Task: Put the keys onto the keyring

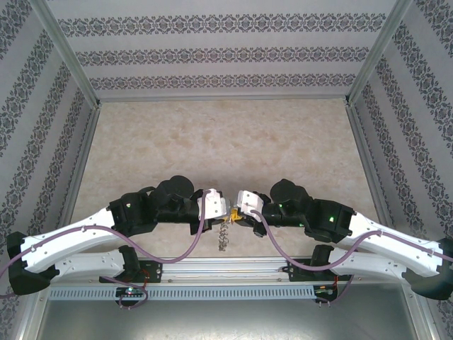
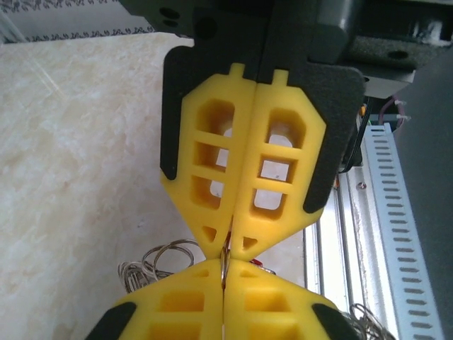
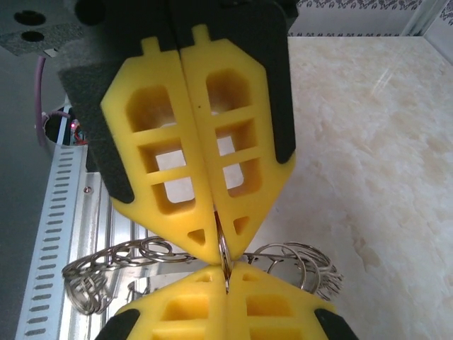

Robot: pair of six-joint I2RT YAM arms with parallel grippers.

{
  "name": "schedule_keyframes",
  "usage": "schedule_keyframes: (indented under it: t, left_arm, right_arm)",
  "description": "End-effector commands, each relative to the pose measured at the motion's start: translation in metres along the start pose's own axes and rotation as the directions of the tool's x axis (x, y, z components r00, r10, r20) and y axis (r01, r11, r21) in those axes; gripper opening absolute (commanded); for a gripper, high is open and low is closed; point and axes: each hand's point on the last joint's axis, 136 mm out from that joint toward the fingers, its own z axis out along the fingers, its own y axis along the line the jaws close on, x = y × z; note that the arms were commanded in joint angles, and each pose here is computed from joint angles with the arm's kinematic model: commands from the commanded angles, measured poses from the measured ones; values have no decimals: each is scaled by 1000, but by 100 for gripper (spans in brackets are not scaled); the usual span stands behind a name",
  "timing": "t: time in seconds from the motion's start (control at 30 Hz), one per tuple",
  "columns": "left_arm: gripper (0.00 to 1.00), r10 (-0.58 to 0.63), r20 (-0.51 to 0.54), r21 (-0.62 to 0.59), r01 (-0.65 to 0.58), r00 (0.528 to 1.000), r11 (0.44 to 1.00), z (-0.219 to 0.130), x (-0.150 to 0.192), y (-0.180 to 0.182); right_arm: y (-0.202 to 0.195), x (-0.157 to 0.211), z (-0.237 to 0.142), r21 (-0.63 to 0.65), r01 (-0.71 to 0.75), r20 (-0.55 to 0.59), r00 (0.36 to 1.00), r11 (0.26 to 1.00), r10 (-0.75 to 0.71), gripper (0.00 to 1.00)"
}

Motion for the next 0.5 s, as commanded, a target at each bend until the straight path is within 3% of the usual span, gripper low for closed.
schedule_keyframes:
  t: [0.0, 0.2, 0.37, 0.47]
  left_arm:
    - [0, 19, 21, 9, -19, 1000, 1000, -1, -4, -3]
    - [0, 28, 124, 13, -29, 992, 999, -18, -19, -8]
    - [0, 32, 194, 16, -36, 981, 999, -29, -27, -12]
    - [0, 32, 196, 24, -38, 980, 999, -29, -27, -14]
  right_arm:
    - [1, -26, -10, -8, 19, 90, 996, 1000, -18, 0]
    - [5, -18, -9, -23, -5, 79, 997, 1000, 7, 0]
    - [5, -12, -13, -16, -41, 99, 994, 999, 43, 15]
    - [6, -15, -18, -13, -49, 127, 991, 999, 50, 13]
